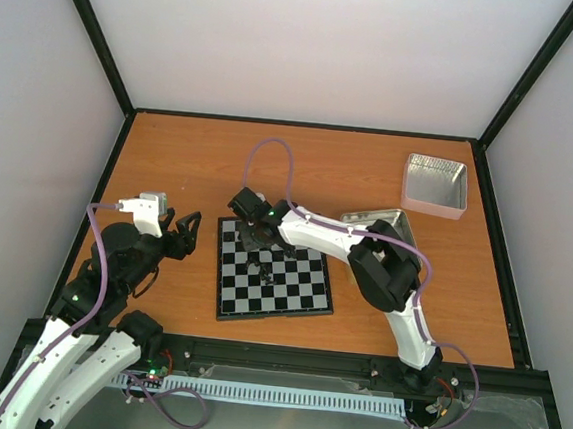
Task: Set up the chess pieces on the board
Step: Adjust the chess piece on the chessboard.
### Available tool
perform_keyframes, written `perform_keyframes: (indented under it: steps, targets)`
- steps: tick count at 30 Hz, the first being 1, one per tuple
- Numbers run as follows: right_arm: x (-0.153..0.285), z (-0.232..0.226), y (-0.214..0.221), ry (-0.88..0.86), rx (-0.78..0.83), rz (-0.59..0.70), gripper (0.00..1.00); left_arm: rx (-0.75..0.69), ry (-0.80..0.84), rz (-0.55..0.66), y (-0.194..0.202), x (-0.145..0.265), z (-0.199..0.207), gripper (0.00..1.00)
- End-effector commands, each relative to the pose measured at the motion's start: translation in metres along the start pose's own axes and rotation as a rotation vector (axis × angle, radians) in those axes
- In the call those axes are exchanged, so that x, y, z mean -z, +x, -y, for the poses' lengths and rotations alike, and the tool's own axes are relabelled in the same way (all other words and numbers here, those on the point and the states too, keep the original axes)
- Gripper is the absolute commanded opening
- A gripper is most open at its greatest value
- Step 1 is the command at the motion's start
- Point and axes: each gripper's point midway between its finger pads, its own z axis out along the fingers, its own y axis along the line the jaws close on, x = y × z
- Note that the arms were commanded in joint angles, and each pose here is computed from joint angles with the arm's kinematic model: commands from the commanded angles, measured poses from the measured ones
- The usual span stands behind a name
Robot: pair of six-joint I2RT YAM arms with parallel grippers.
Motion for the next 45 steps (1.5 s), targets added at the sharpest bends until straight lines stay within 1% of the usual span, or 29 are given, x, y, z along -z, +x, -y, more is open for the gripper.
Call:
perform_keyframes:
  steps: [1, 11, 21, 26, 36, 45]
  targets:
    - [-0.008, 0.000, -0.005, -0.001, -0.004, 0.011, 0.08, 0.005, 0.004, 0.012, -0.003, 0.001, 0.001, 0.69]
    - [-0.005, 0.001, -0.005, -0.022, -0.003, 0.031, 0.08, 0.005, 0.005, 0.014, -0.004, 0.002, 0.002, 0.69]
    - [0.024, 0.020, -0.002, -0.010, -0.026, 0.071, 0.09, 0.005, 0.008, 0.015, -0.004, 0.002, 0.002, 0.69]
    - [0.015, 0.027, -0.003, 0.003, -0.038, 0.064, 0.09, 0.005, 0.008, 0.015, -0.004, 0.002, 0.002, 0.69]
    - [0.003, -0.002, -0.009, -0.114, 0.015, 0.044, 0.09, 0.004, 0.007, 0.011, -0.003, 0.001, 0.002, 0.69]
    - [-0.004, -0.005, -0.004, -0.112, 0.037, 0.021, 0.10, 0.004, 0.006, 0.010, -0.003, 0.001, 0.002, 0.69]
